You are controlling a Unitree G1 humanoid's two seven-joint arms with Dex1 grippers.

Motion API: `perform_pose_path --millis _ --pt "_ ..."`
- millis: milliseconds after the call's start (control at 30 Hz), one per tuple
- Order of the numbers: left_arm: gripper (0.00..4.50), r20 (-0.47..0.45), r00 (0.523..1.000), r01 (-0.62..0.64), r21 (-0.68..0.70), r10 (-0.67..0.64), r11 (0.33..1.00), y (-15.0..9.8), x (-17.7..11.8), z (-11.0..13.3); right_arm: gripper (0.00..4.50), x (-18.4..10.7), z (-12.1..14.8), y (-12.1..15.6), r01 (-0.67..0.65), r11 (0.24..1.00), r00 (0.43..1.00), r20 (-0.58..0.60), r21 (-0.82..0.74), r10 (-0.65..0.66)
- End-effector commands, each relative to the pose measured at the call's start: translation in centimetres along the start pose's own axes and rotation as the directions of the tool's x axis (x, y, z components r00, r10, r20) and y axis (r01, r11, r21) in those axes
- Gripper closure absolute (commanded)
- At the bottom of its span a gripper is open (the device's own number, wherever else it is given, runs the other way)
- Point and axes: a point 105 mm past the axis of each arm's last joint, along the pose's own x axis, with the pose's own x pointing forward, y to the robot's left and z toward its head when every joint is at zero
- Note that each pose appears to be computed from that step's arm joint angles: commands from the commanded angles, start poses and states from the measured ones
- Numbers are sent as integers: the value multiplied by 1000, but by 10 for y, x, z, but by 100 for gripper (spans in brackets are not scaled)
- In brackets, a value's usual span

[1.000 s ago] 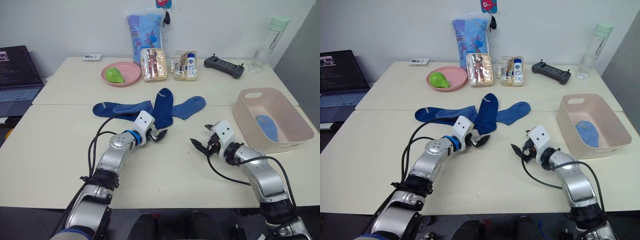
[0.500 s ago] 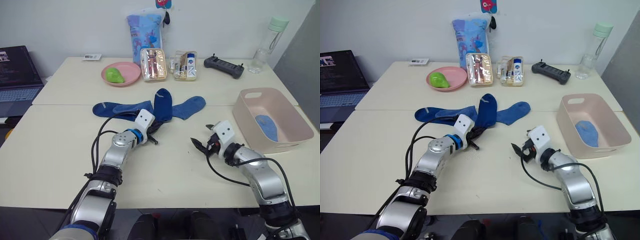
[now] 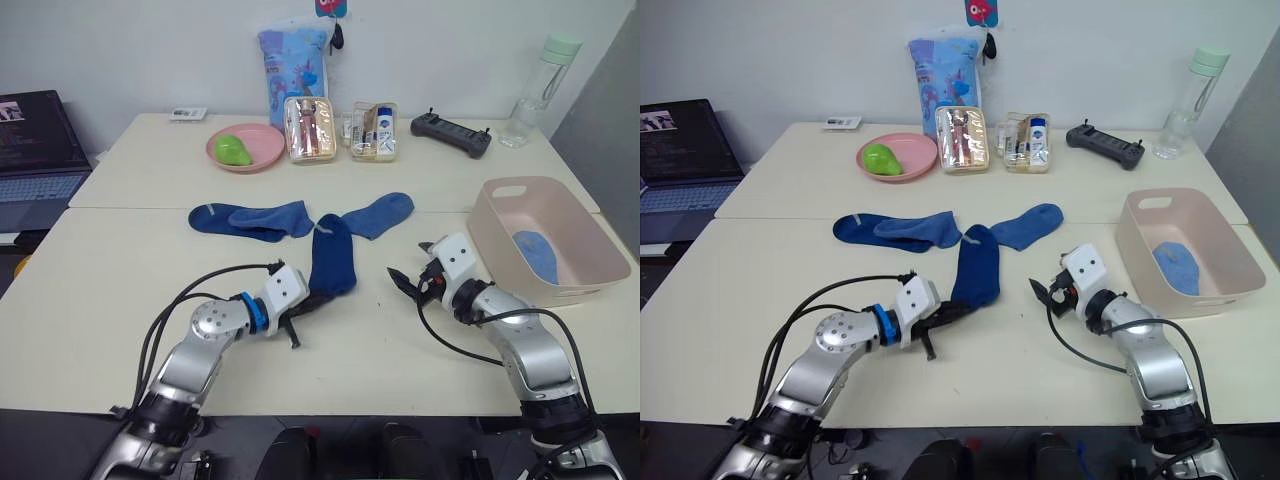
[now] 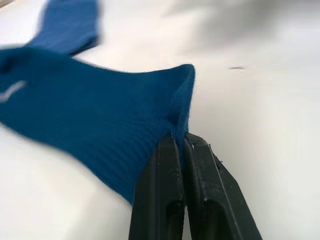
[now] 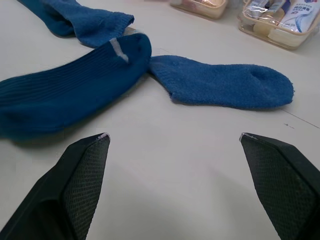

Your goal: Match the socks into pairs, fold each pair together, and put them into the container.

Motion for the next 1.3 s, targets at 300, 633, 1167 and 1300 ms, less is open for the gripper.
perform_pose_path --millis 300,633,1167,1300 --pt "448 -84 982 171 8 -169 985 -39 -22 -5 0 6 11 0 -34 999 999 42 -22 35" --pt "448 -84 986 141 -8 -141 990 -35 -25 -5 0 21 11 34 -215 972 977 24 92 214" --pt "450 -72 990 118 -8 -119 993 -36 -21 -3 238 62 7 55 -311 935 947 -33 171 321" --pt "450 -66 991 118 -12 -118 993 -37 -21 -1 387 65 12 59 -339 925 938 -21 170 347"
